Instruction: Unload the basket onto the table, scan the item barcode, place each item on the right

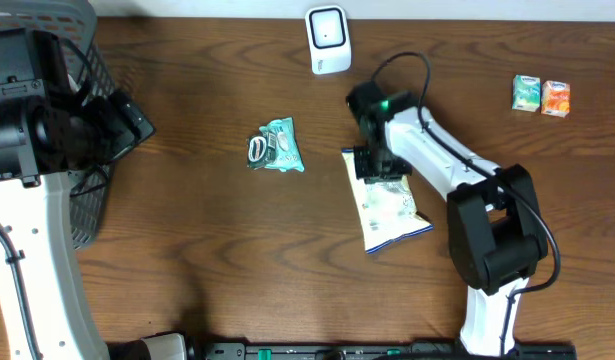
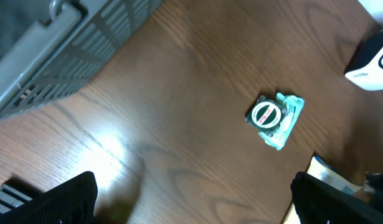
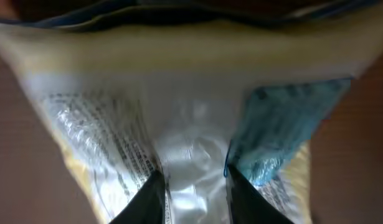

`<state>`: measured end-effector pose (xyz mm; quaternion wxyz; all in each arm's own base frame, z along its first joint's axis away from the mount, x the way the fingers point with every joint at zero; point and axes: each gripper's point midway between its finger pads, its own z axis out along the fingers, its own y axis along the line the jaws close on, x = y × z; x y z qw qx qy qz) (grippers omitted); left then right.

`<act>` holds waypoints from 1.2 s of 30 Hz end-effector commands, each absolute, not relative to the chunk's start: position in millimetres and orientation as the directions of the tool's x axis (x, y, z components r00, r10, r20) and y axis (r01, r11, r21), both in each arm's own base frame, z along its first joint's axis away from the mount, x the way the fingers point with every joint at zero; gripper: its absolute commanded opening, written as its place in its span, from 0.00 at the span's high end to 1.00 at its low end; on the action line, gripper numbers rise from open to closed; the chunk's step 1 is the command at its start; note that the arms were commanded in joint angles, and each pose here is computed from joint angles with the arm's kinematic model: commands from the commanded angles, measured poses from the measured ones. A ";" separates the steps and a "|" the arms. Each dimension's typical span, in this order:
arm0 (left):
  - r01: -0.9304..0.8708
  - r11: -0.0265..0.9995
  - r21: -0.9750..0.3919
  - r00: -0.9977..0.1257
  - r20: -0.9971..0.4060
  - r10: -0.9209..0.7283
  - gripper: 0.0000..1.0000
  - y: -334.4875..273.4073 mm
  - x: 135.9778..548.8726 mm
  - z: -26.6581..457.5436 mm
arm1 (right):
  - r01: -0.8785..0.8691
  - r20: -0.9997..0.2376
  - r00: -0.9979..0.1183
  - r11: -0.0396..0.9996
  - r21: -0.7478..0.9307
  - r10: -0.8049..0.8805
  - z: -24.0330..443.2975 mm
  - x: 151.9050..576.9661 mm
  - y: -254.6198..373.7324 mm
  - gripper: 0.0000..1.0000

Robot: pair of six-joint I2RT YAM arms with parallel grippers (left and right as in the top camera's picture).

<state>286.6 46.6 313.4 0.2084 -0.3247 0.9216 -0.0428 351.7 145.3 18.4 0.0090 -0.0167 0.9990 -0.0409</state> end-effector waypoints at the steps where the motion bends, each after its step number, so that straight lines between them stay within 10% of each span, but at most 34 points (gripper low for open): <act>1: -0.579 0.789 -0.208 -0.702 -0.366 -0.611 0.02 49.0 285.9 315.3 | 0.069 -0.094 -0.994 0.978 -0.197 0.051 9.7 365.8 105.5 0.67; 8: -0.579 0.789 -0.208 -0.702 -0.366 -0.611 0.02 49.0 285.9 315.3 | 0.105 -0.046 -0.994 0.982 -0.157 0.099 69.3 384.0 79.5 0.53; 20: -0.579 0.789 -0.208 -0.702 -0.366 -0.611 0.02 49.0 285.9 315.3 | -0.088 0.410 -0.910 0.994 -0.061 -0.056 43.4 261.5 110.3 0.55; 29: -0.579 0.789 -0.208 -0.702 -0.366 -0.611 0.02 49.0 285.9 315.3 | -0.114 0.269 -0.957 0.993 -0.018 -0.105 3.5 281.6 128.1 0.56; 36: -0.579 0.789 -0.208 -0.702 -0.366 -0.611 0.02 48.9 285.9 315.3 | -0.057 0.101 -0.994 0.997 -0.045 -0.052 76.8 351.5 112.5 0.37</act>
